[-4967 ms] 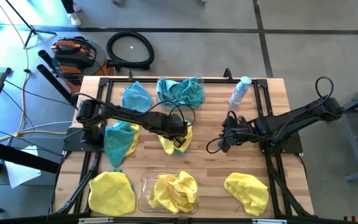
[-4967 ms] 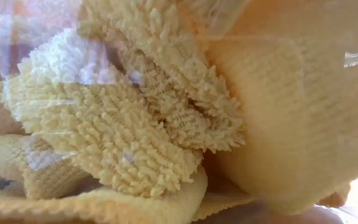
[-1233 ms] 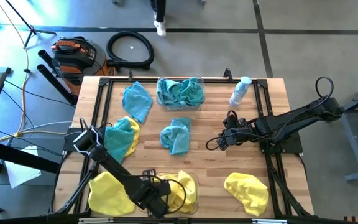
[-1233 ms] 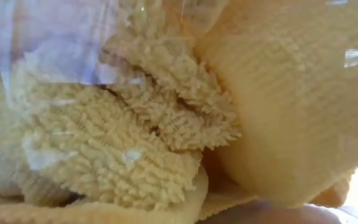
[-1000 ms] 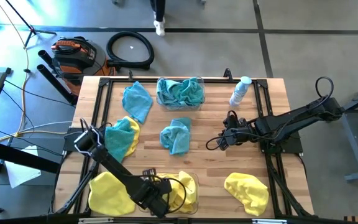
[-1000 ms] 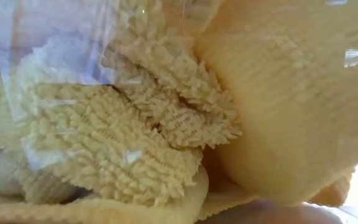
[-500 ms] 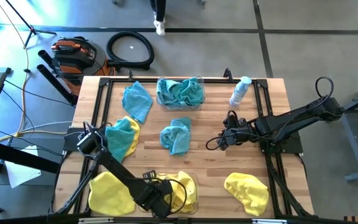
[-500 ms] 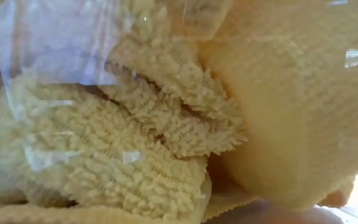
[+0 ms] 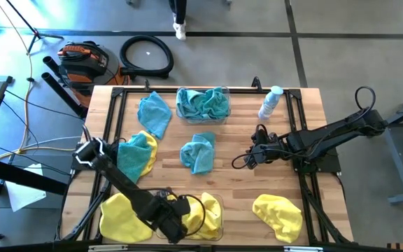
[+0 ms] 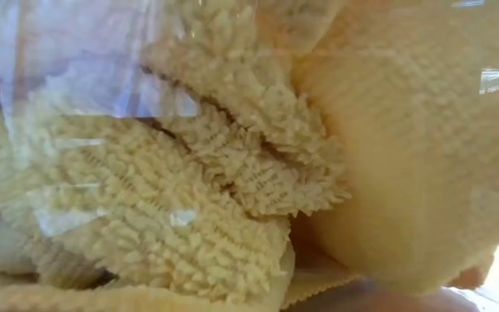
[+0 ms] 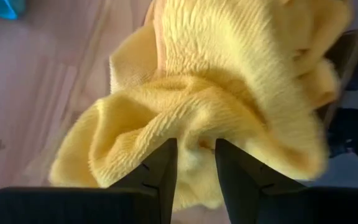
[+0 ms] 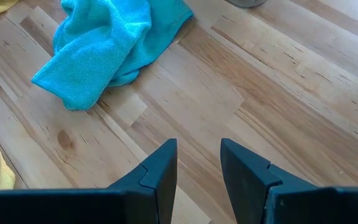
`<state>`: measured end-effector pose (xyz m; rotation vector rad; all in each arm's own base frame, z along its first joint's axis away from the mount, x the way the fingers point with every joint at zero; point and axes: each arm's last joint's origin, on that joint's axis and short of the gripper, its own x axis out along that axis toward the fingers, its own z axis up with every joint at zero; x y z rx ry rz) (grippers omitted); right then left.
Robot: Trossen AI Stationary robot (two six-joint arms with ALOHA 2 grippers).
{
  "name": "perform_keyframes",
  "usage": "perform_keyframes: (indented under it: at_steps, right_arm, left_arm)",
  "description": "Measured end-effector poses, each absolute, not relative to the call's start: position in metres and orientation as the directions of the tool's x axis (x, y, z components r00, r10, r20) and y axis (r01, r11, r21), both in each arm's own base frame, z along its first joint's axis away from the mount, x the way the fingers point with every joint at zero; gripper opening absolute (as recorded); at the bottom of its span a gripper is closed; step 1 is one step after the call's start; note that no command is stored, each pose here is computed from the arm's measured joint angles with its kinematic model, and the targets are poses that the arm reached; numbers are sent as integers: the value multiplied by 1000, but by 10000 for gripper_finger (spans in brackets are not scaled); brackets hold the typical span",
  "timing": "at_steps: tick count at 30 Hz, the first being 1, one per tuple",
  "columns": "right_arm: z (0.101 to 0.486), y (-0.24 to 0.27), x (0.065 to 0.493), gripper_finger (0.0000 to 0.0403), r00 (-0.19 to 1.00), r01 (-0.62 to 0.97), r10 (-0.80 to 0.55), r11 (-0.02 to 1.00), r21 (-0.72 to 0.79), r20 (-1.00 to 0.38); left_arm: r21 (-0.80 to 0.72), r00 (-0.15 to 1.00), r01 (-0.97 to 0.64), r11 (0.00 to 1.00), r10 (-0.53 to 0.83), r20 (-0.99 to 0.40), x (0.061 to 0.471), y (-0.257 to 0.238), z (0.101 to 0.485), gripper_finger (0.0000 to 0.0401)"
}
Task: Sort microfiber towel by color & place in baskets
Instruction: Put the yellow microfiber towel into the bottom transparent bin, then put the blue microfiber towel into the top transparent bin
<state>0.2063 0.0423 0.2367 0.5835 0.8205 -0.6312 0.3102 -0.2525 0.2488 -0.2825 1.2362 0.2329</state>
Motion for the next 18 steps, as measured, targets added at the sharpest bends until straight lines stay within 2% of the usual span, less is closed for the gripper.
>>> perform_keyframes:
  at_steps: [9, 18]
  right_arm:
    - [237, 42, 206, 117, 525, 705, -280, 672, 227, -803]
    - [237, 42, 206, 117, 527, 707, -286, 671, 226, -801]
  left_arm:
    - [-135, 375, -261, 956, -29, -927, 293, -235, 294, 100]
    - [-132, 369, -314, 940, -7, -929, 291, -218, 306, 100]
